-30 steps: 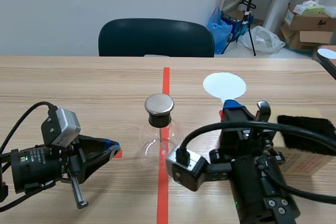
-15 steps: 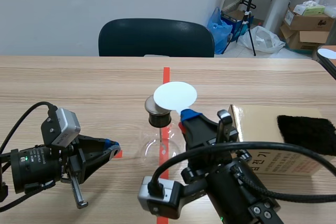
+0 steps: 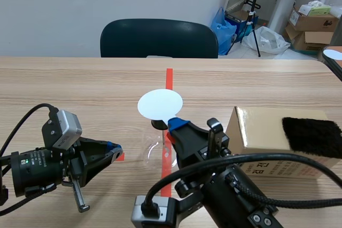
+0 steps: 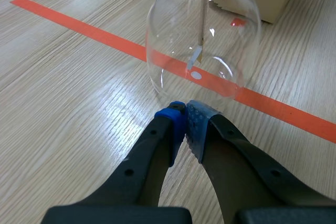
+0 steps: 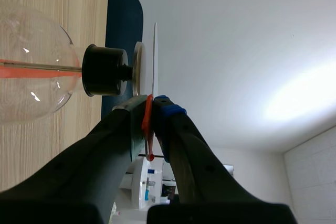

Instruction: Do the electroscope experiment

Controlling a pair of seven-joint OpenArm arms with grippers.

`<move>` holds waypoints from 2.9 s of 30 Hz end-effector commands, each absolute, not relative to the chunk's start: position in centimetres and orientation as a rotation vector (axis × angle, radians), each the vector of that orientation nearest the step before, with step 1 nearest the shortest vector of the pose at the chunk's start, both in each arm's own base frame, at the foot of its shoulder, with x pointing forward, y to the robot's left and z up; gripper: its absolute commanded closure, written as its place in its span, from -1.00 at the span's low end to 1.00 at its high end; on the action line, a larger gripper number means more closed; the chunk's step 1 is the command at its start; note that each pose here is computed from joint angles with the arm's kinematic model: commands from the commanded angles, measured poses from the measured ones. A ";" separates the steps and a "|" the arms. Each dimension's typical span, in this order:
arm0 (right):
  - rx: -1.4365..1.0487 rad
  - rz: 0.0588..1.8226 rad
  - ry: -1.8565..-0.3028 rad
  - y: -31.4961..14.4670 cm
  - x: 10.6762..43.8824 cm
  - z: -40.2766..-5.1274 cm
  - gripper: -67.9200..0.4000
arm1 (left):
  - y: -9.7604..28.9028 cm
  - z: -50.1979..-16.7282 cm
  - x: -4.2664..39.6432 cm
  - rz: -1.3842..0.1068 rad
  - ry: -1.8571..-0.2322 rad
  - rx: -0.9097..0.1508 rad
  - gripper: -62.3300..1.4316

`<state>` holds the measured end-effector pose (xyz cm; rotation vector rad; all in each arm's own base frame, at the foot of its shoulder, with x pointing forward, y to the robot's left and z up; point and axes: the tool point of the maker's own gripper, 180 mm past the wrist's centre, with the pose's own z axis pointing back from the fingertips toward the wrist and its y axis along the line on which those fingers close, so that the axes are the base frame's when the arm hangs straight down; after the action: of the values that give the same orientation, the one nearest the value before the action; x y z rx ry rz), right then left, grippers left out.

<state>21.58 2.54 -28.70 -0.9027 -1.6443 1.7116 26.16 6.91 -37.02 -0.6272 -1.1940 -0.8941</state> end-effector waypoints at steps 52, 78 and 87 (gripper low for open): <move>-1.225 1.331 -1.343 -5.5 25.4 -27.2 0.96 | 6.4 -36.0 26.4 -0.894 -1.230 -0.643 0.85; -1.270 1.261 -1.279 -7.1 25.6 -27.1 0.96 | 6.4 -36.1 26.3 -0.900 -1.226 -0.641 0.85; -1.270 1.261 -1.279 -7.1 25.6 -27.1 0.96 | 6.4 -36.1 26.3 -0.900 -1.226 -0.641 0.85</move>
<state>25.06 -7.01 -28.00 -1.2499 -1.2543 1.2836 26.12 6.90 -37.08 -0.6256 -1.1911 -0.8990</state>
